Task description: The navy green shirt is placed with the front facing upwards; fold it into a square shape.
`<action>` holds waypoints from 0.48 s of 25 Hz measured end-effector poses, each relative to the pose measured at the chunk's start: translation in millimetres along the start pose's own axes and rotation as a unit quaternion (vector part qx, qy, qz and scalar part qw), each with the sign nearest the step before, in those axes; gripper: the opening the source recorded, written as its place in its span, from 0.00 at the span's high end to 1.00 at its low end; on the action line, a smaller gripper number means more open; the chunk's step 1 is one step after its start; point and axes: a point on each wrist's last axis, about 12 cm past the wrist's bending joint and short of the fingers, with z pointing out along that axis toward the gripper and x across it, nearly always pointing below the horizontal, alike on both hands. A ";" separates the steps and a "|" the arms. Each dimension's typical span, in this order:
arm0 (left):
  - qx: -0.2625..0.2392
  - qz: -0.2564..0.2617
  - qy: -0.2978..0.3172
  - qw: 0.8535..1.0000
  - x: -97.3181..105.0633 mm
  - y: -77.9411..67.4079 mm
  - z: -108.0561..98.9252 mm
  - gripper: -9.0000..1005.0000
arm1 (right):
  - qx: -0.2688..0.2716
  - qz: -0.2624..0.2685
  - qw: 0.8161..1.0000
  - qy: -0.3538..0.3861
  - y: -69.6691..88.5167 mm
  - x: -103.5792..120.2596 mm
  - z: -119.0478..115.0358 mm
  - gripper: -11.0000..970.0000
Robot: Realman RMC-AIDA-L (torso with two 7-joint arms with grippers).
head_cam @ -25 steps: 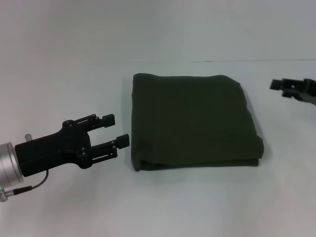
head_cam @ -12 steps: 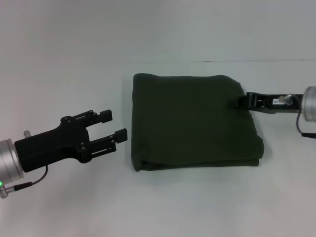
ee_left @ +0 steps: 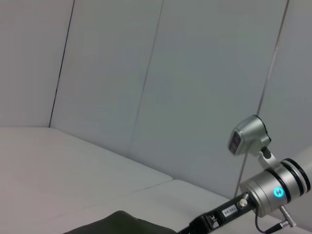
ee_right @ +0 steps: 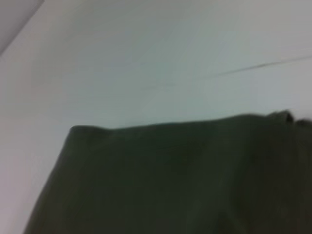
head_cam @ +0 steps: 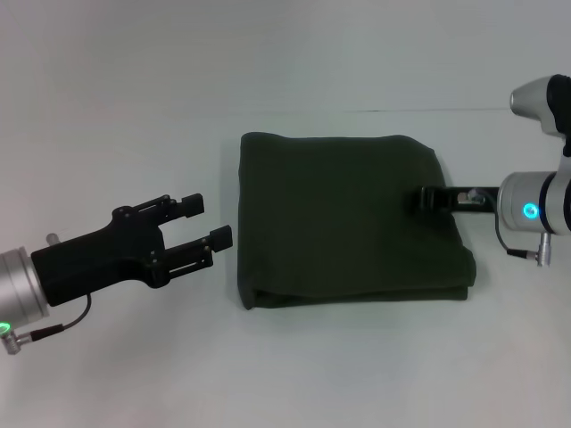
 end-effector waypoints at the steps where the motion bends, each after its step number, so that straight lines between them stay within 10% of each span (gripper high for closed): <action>1: -0.001 -0.001 0.000 1.000 -0.2 0.5 0.5 0.27 | 0.007 -0.003 1.000 -0.005 -0.1 -2.2 0.8 0.99; 12: -0.008 -0.005 0.003 1.000 -0.2 3.1 4.4 0.27 | 0.046 -0.049 0.996 -0.050 5.1 -26.7 6.3 0.97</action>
